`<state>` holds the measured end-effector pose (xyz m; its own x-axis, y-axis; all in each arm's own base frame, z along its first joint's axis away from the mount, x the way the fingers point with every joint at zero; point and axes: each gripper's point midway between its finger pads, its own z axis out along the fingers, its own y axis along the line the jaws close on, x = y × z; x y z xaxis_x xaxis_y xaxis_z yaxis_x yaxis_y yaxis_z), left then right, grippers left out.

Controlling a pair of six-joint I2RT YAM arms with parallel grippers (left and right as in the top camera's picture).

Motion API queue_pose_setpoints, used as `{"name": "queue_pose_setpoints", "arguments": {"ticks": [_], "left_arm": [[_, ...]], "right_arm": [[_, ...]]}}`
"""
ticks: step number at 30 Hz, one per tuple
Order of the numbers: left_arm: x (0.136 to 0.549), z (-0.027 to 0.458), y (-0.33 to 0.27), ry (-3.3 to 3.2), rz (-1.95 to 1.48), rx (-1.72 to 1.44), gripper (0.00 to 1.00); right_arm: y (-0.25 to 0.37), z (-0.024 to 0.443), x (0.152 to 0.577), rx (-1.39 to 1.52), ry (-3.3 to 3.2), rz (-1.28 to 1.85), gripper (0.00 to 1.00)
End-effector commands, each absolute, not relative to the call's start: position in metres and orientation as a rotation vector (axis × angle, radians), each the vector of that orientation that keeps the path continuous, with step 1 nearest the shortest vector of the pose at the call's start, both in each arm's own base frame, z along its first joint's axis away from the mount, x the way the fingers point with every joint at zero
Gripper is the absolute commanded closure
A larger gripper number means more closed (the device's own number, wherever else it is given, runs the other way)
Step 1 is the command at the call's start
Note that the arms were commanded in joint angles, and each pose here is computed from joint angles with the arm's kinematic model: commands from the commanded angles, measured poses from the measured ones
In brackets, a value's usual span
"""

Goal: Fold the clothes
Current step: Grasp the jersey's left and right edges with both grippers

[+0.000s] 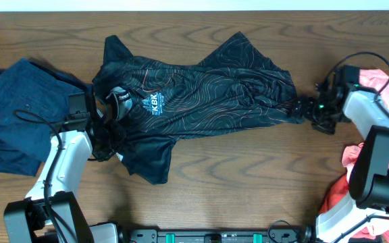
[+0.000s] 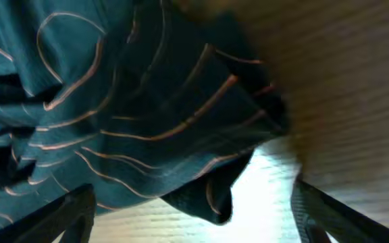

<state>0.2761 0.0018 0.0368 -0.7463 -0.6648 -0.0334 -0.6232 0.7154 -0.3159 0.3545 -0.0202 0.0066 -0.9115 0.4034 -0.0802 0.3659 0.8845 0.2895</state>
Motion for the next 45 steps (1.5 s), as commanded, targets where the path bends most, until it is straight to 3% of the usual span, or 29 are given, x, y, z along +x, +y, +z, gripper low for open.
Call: {"name": "queue_pose_setpoints", "arguments": {"ticks": [1, 6, 10, 13, 19, 21, 24, 29, 32, 33, 35, 36, 45], "left_arm": [[0.274, 0.037, 0.003, 2.781, -0.421, -1.029, 0.94], [0.274, 0.037, 0.003, 2.789, -0.417, -0.994, 0.94], [0.274, 0.037, 0.003, 2.793, -0.416, -0.98, 0.94], [0.274, 0.037, 0.003, 2.792, -0.417, -0.979, 0.94], [0.285, 0.065, 0.001, 2.781, -0.437, -0.789, 0.94], [0.29, 0.087, 0.002, 2.755, -0.434, -0.736, 0.94], [0.299, 0.128, -0.001, 2.696, -0.465, -0.653, 0.94], [0.306, 0.182, -0.004, 2.565, -0.499, -0.582, 0.94], [0.3, 0.188, -0.006, 2.557, -0.499, -0.581, 0.94], [0.296, 0.186, -0.006, 2.571, -0.5, -0.588, 0.94], [0.288, 0.18, -0.007, 2.611, -0.501, -0.607, 0.94], [0.285, 0.176, -0.008, 2.631, -0.501, -0.617, 0.94], [0.283, 0.154, -0.003, 2.703, -0.456, -0.657, 0.94]], "right_arm": [[-0.009, -0.006, 0.355, 0.659, 2.888, 0.405, 0.16], [-0.011, -0.004, 0.365, 0.651, 2.844, 0.406, 0.58], [-0.019, -0.003, 0.364, 0.682, 2.834, 0.401, 0.76], [-0.03, 0.005, 0.362, 0.721, 2.822, 0.385, 0.98], [-0.06, 0.058, 0.358, 0.712, 2.77, 0.288, 0.99], [-0.064, 0.085, 0.357, 0.692, 2.735, 0.265, 0.99], [-0.064, 0.127, 0.355, 0.62, 2.676, 0.247, 0.9], [-0.062, 0.164, 0.339, 0.545, 2.628, 0.209, 0.91], [-0.064, 0.161, 0.322, 0.575, 2.684, 0.163, 0.91], [-0.063, 0.157, 0.316, 0.584, 2.711, 0.164, 0.89], [-0.058, 0.147, 0.302, 0.606, 2.78, 0.179, 0.7], [-0.055, 0.141, 0.295, 0.616, 2.818, 0.187, 0.67], [0.001, 0.089, 0.267, 0.564, 2.97, 0.376, 0.54]]}}
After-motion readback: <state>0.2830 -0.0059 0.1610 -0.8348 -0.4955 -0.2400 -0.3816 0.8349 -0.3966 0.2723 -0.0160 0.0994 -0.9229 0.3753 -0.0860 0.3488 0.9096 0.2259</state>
